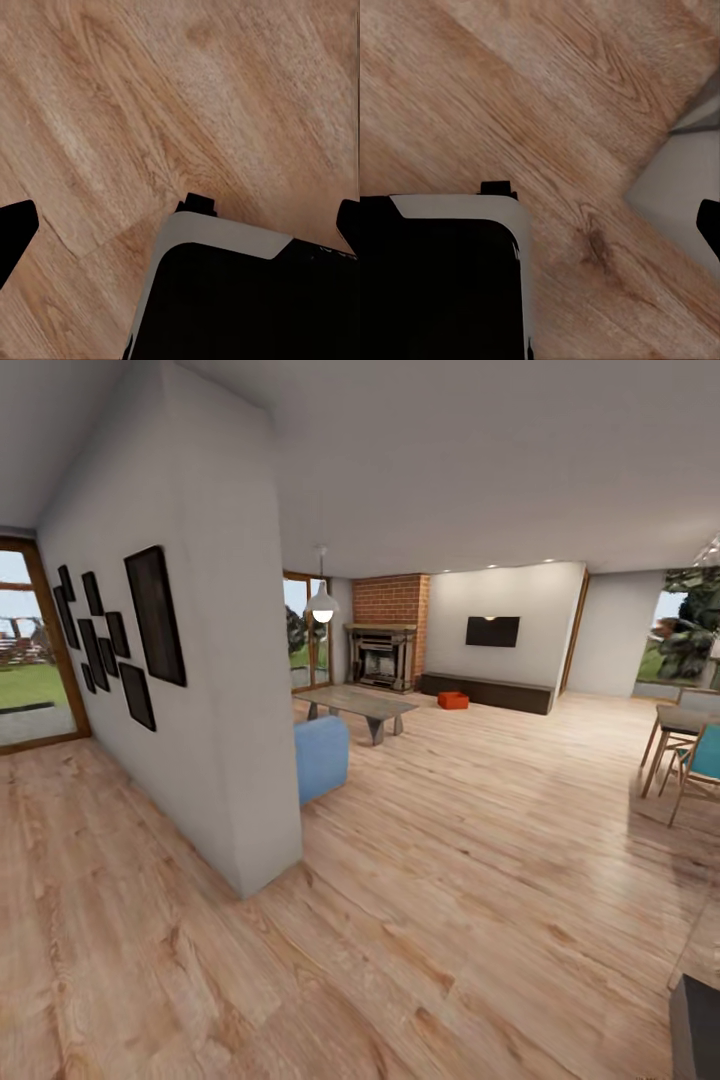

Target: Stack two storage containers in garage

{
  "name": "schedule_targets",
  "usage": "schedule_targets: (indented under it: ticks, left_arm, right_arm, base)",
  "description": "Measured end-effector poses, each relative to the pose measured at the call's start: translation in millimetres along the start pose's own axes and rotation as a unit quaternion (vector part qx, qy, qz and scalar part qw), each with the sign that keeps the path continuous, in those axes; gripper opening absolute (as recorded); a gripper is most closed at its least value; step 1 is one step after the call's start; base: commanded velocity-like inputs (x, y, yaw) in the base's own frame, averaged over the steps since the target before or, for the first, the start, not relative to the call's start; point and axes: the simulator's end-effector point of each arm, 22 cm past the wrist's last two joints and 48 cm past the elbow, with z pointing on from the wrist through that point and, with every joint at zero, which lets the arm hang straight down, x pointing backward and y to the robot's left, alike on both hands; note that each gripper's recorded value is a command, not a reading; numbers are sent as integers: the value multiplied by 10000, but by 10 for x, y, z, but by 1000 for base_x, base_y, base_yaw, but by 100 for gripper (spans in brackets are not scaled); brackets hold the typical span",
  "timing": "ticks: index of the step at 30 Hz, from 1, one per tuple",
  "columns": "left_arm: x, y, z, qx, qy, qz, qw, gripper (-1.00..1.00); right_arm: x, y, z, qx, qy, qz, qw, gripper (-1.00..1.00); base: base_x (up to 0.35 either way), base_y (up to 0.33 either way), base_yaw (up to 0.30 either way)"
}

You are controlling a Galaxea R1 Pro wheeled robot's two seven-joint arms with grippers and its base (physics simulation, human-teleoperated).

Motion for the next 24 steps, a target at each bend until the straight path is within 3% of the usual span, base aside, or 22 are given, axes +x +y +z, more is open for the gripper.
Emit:
schedule_targets:
  ticks: [11, 24]
  left_arm:
    - [1, 0, 0, 0, 0, 0, 10000, 100]
    - [3, 20, 2, -16, 8, -11, 10000, 100]
  right_arm:
    - [0, 0, 0, 0, 0, -1, 10000, 100]
    - [1, 0, 0, 0, 0, -6, 10000, 100]
  base:
    - [322, 134, -284]
    - [322, 10, -284]
